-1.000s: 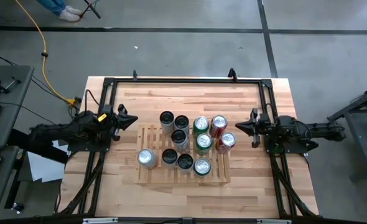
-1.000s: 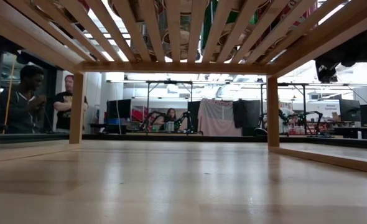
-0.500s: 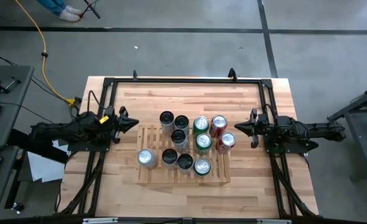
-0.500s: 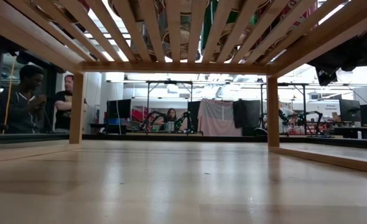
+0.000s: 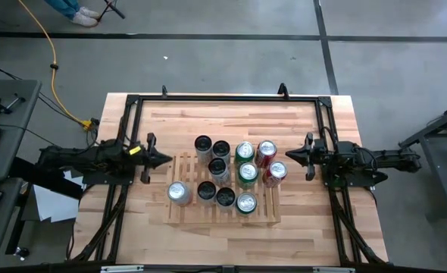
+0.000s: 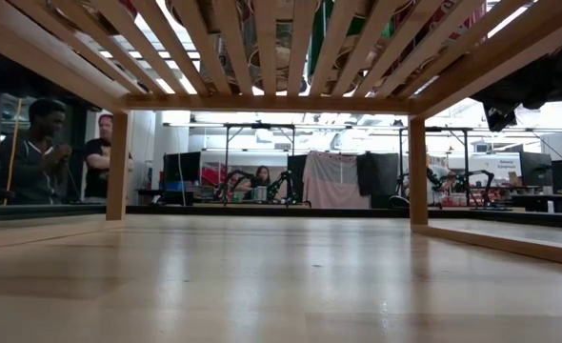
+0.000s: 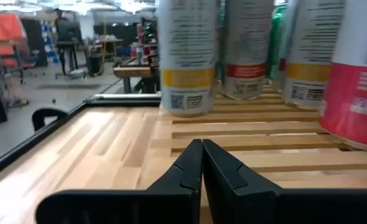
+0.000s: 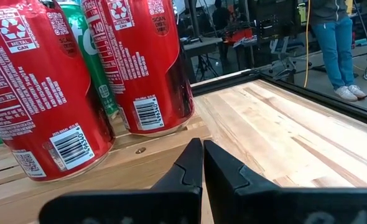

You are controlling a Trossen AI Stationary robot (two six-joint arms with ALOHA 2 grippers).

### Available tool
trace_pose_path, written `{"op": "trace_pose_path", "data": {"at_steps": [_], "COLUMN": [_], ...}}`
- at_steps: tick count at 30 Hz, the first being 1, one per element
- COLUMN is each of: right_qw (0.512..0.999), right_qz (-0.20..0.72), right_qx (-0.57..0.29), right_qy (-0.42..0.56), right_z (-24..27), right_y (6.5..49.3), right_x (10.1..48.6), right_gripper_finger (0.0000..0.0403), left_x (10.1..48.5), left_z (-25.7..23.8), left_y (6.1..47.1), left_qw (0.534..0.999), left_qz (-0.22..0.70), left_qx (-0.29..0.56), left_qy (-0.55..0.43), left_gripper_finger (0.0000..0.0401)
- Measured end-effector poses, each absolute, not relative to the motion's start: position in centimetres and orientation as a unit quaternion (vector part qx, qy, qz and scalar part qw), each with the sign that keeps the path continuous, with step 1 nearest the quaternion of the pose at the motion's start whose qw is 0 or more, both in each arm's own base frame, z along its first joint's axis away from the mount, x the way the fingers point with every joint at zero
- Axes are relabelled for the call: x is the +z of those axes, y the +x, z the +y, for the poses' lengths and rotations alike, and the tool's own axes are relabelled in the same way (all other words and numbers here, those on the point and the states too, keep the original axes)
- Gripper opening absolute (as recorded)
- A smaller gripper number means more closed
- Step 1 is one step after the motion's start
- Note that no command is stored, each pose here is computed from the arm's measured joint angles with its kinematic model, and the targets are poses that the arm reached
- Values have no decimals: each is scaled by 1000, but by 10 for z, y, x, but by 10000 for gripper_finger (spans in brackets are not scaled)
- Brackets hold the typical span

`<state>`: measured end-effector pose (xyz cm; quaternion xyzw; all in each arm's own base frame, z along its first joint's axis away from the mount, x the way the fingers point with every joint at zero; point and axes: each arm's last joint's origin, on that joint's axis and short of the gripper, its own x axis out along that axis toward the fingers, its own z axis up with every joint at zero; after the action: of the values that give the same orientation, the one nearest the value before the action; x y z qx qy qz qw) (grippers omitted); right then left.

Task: Place canned beverage on shelf
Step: Return to Home Position

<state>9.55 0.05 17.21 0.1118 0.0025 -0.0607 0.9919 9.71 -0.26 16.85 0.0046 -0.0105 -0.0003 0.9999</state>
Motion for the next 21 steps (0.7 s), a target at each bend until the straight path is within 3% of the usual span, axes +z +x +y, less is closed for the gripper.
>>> {"op": "trace_pose_path", "data": {"at_steps": [21], "right_qw": [992], "right_qz": [3], "right_qx": [-61], "right_qy": [112], "right_z": [1], "right_y": [96], "right_x": [172], "right_gripper_finger": [0], "left_x": [169], "left_z": [-3], "left_y": [97], "left_qw": [1000], "left_qz": [-10], "left_qx": [-4], "left_qy": [-12], "left_gripper_finger": [3]}}
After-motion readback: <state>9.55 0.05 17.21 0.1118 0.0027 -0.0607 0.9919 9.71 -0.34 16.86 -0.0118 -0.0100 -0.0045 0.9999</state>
